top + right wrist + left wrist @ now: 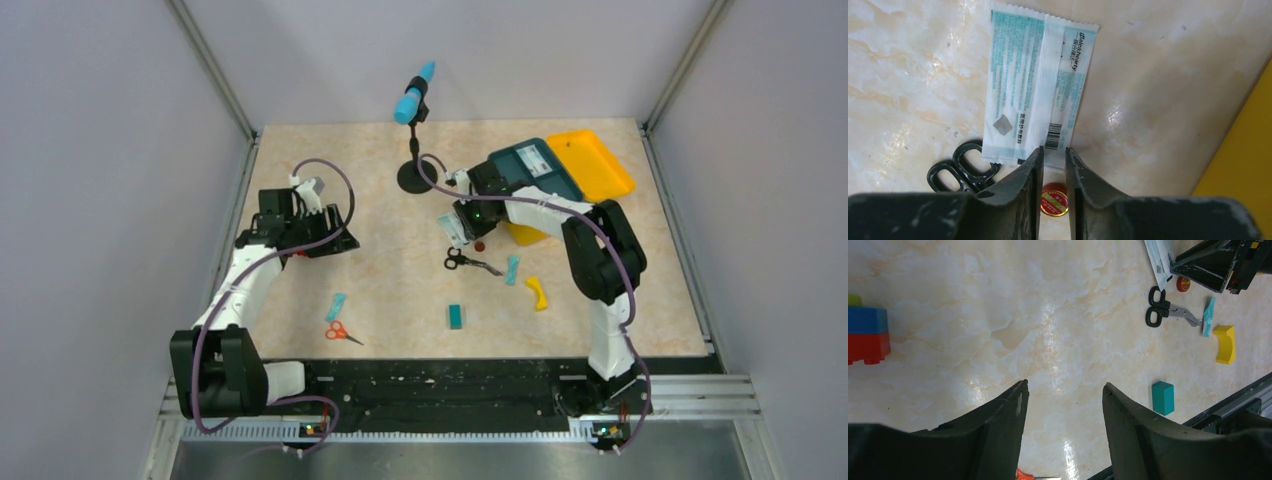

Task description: Organize the medicine kit

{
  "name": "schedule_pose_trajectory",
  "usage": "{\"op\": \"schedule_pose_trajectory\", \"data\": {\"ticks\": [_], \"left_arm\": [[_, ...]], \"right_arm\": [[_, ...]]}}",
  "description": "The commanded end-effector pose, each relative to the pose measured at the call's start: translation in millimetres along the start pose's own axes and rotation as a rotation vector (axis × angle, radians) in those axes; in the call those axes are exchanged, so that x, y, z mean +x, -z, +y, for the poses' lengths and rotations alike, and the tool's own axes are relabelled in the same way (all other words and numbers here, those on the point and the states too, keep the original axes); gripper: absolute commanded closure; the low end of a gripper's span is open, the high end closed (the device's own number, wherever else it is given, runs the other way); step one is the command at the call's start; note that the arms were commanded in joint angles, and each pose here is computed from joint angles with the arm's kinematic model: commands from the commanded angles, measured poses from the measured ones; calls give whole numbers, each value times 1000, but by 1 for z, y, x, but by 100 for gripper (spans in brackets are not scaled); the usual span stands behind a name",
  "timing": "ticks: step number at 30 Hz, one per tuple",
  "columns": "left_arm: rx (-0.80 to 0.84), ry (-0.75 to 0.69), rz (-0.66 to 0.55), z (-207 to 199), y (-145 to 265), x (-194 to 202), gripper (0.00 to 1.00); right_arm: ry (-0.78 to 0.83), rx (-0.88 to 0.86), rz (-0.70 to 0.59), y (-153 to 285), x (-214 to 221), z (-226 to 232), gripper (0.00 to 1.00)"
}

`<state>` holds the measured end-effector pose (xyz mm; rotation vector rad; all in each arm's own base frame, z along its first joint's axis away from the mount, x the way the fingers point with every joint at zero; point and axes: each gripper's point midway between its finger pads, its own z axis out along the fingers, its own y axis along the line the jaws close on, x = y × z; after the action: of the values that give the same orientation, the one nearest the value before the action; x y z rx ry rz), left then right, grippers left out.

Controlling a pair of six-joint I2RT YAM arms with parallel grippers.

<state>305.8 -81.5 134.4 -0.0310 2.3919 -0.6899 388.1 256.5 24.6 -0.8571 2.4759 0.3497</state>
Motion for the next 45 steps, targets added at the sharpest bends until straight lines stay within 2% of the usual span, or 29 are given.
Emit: {"op": "schedule_pose_trajectory", "data": {"ticks": [1,5,9,10,12,15,19,24,37,40,45], "left_arm": [[8,-37,-64,-3,5,-15,39],[8,-34,-62,-2,4,-14,39],[7,-31,-60,-1,3,-13,39],[8,-34,-61,-1,3,-13,39],[5,-34,-62,-1,3,-13,39],[4,-33,-57,0,2,-12,39],[2,-31,-60,0,3,-12,39],[-6,-36,-64,2,4,-13,39],[-18,-22,-74,7,7,-14,39],[-17,-20,-77,7,8,-16,39],[-25,-19,-80,10,9,-16,39]], "right_arm": [[-14,-37,82,-11,31,7,84],[23,-9,72,-9,27,1,100],[27,41,33,2,12,-6,100],[18,48,19,6,7,-7,98],[-13,55,-7,14,-3,-6,80],[-56,41,-48,24,-18,2,70],[-30,21,-52,22,-24,21,49],[-40,38,-43,16,-22,30,47],[-101,98,-7,-10,-16,20,40],[-93,97,35,-22,-1,21,47],[-85,96,84,-27,21,24,78]]}}
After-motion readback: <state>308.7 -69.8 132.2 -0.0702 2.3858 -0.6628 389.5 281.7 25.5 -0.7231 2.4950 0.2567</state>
